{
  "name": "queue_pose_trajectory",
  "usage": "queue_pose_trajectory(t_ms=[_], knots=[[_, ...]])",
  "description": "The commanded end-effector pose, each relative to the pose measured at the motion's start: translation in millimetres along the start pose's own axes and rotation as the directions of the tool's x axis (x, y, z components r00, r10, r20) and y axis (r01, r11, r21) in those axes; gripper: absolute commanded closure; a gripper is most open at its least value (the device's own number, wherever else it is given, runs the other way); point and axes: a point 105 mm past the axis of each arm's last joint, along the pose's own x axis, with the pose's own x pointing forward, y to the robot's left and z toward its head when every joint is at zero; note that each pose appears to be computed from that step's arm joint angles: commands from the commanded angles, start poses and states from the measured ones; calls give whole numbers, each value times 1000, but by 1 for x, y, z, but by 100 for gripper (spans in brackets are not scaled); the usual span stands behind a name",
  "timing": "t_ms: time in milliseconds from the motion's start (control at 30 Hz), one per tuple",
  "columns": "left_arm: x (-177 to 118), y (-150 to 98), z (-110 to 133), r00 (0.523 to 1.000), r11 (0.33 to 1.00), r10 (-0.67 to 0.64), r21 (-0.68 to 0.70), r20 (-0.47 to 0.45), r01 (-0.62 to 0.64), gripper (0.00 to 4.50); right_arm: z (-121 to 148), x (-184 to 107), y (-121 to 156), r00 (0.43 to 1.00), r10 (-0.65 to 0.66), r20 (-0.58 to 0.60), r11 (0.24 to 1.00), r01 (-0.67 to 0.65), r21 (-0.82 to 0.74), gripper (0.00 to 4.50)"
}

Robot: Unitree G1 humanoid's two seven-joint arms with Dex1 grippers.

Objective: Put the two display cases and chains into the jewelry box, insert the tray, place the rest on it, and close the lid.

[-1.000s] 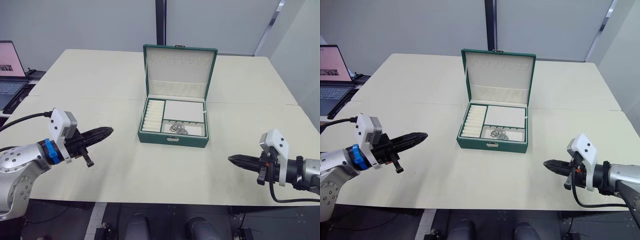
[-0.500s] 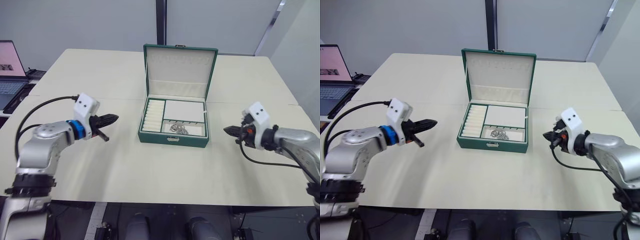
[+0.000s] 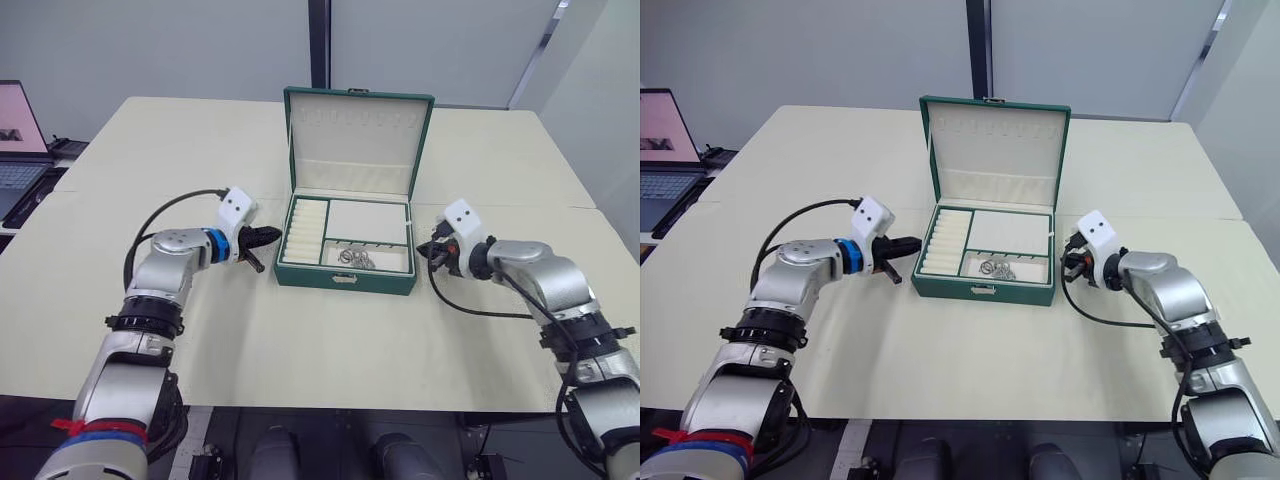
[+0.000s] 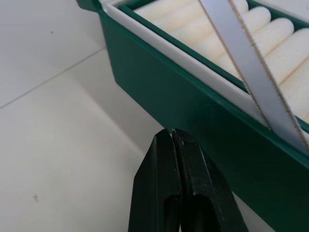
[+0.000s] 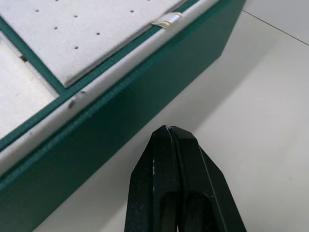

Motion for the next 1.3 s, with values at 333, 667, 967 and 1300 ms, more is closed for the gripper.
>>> queue_pose_trajectory(t_ms=[333, 667, 967, 1300], knots=[[6, -15, 13, 996, 996, -80, 43, 38, 78, 447, 26, 7, 15, 996, 57, 62, 995, -52, -80, 450], [-1, -40, 3, 990, 990, -139, 37, 24, 138, 447, 28, -2, 35, 992, 103, 70, 991, -96, -91, 450], [-14, -64, -4, 985, 984, -175, 27, -6, 175, 447, 20, -22, 52, 991, 123, 58, 989, -118, -87, 450], [-24, -70, 3, 986, 986, -166, 18, -23, 167, 447, 8, -31, 68, 988, 151, 35, 987, -149, -59, 450]])
